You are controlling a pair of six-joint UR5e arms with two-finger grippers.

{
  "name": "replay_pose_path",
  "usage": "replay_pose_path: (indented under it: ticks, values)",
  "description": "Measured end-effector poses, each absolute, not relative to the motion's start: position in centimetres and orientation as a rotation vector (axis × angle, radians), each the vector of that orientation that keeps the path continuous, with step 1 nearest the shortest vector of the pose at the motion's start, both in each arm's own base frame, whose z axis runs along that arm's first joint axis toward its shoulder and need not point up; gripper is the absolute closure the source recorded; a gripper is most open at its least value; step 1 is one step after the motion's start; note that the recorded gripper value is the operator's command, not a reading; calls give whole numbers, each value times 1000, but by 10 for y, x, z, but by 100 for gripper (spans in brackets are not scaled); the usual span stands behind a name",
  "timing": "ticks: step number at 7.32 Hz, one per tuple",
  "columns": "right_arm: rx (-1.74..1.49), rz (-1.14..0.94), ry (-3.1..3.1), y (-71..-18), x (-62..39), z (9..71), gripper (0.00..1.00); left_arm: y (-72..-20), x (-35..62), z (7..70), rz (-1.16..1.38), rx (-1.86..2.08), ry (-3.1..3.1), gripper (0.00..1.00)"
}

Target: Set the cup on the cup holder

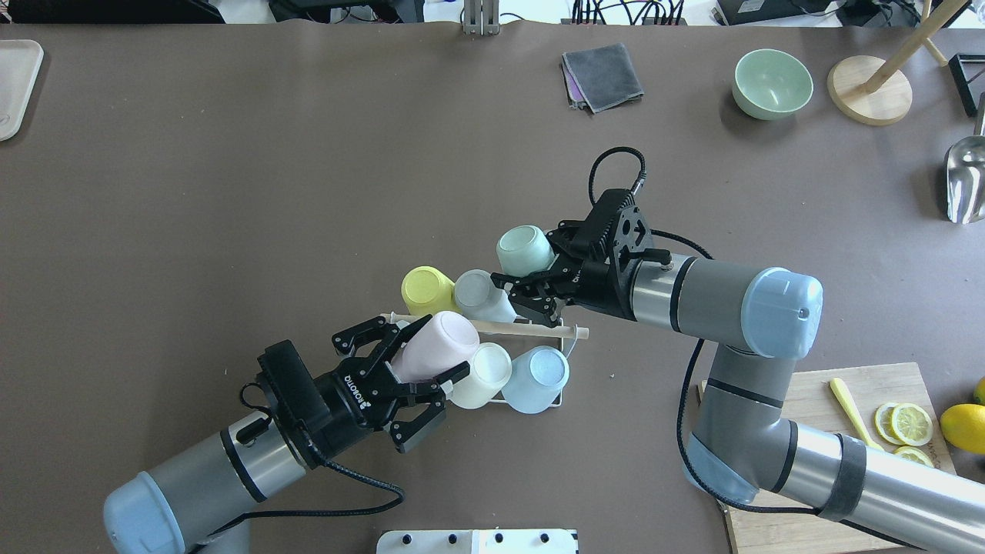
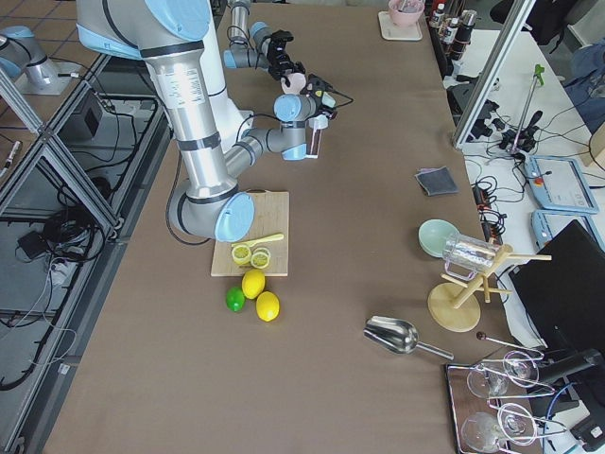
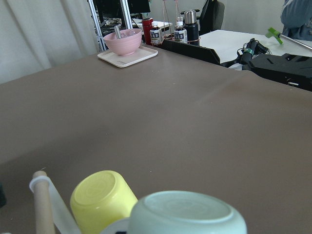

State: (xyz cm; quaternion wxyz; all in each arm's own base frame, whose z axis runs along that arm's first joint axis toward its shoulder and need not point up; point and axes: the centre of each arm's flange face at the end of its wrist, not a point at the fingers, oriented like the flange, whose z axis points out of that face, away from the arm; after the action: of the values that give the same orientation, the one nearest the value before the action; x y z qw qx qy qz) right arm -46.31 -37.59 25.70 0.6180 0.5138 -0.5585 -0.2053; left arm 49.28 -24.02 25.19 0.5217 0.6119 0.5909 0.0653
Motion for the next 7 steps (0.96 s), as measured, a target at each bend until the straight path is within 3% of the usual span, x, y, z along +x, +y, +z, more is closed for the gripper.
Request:
replay_pose_path:
  ticks: [6, 7]
  values:
    - [1185, -472, -1316, -365, -461, 267, 100, -246, 497, 264, 154, 1472, 1404, 100]
    - [1180, -475, -1321, -362, -463, 267, 87, -246, 500, 269, 155, 1471, 1403, 100]
